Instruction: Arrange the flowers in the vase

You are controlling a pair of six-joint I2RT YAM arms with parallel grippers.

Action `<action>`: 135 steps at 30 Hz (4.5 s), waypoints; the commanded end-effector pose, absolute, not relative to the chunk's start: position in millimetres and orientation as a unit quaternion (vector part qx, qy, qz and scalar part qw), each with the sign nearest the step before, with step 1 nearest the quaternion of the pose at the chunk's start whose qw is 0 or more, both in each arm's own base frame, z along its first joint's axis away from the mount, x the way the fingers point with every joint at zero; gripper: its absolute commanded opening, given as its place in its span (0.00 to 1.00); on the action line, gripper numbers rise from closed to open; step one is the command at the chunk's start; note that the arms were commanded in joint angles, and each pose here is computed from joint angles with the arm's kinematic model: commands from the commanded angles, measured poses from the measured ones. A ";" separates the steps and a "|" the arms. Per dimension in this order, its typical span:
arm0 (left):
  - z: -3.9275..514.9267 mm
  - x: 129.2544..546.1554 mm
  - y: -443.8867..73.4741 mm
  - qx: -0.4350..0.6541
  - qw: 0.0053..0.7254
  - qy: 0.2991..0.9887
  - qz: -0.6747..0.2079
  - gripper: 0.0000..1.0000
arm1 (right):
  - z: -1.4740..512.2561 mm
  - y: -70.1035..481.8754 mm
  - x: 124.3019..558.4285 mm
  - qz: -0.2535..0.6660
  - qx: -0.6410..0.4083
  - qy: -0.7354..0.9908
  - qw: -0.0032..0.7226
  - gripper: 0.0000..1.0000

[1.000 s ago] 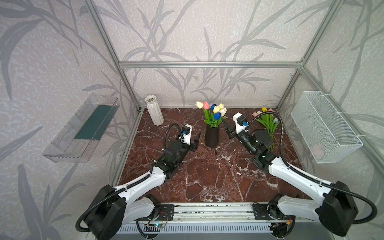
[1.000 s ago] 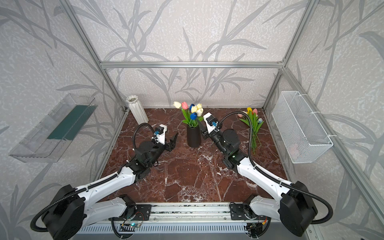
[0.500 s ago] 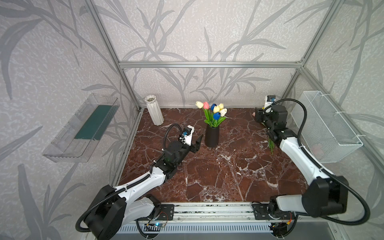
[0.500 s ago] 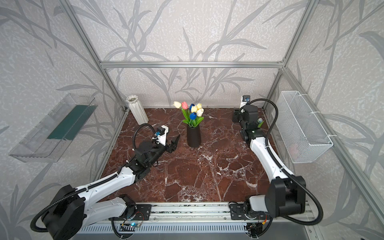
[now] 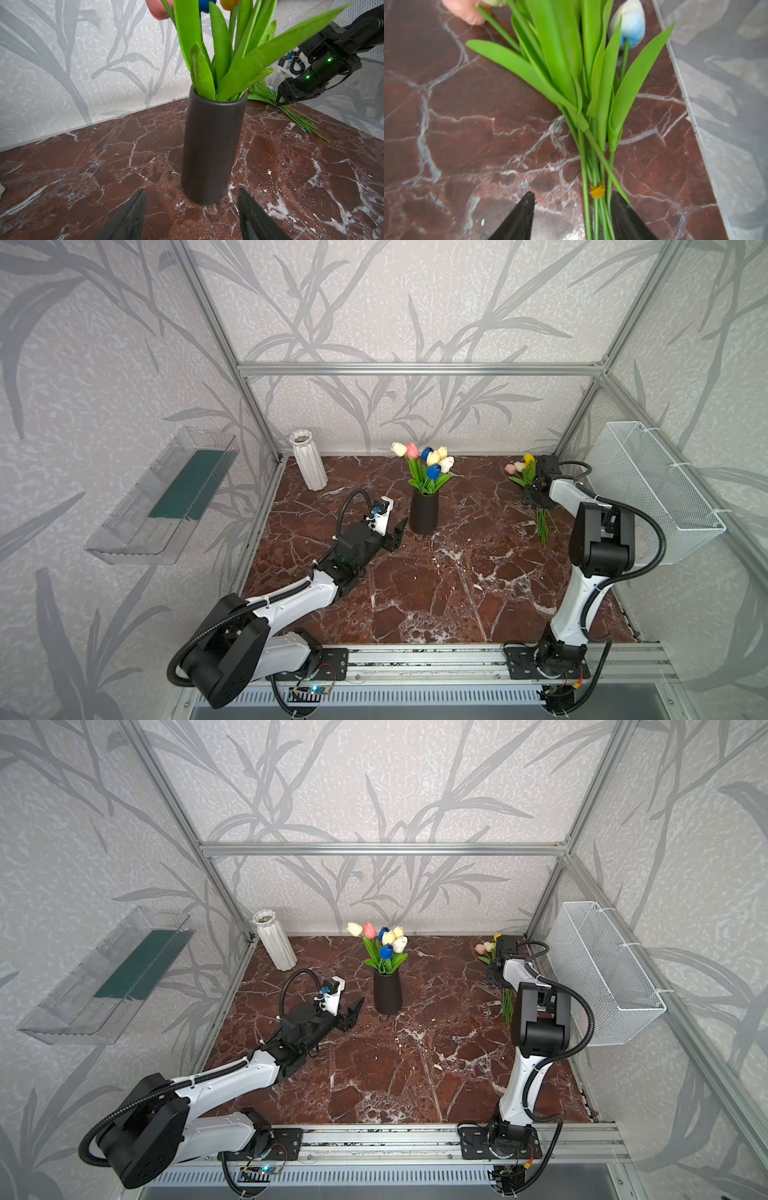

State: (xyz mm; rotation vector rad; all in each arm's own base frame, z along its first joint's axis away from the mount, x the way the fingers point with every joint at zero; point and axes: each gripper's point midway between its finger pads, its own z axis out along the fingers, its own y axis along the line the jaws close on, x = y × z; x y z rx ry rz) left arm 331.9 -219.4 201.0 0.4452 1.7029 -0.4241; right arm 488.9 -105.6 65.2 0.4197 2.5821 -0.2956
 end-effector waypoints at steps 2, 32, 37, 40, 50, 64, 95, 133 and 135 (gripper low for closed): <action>197.5 333.7 -216.0 0.188 0.622 0.739 -0.178 0.70 | 60.3 -126.7 488.0 -0.118 0.163 0.952 0.232 0.63; 207.2 328.9 -205.9 0.186 0.626 0.741 -0.159 0.71 | 39.1 16.1 491.7 0.037 -0.008 0.984 0.175 0.34; 206.6 329.5 -207.6 0.183 0.624 0.741 -0.166 0.71 | 46.6 63.7 484.4 0.040 -0.078 0.979 0.183 0.34; 207.8 329.5 -207.7 0.182 0.625 0.740 -0.167 0.71 | 52.7 75.4 478.2 0.041 -0.087 0.978 0.184 0.37; 212.2 331.9 -208.5 0.183 0.629 0.738 -0.164 0.71 | 80.3 72.5 471.8 0.074 -0.033 0.972 0.221 0.29; 213.2 335.6 -211.6 0.188 0.628 0.738 -0.161 0.71 | 53.7 94.8 492.6 0.097 -0.052 0.974 0.198 0.31; 220.0 336.6 -209.9 0.183 0.636 0.732 -0.158 0.71 | 166.2 116.8 483.3 0.138 -0.065 0.941 0.303 0.00; 215.8 343.8 -215.7 0.184 0.630 0.737 -0.159 0.71 | 33.3 96.0 508.4 0.050 -0.058 0.983 0.165 0.19; 216.8 343.6 -215.3 0.183 0.631 0.737 -0.159 0.71 | 31.6 96.1 507.9 0.050 -0.059 0.984 0.163 0.12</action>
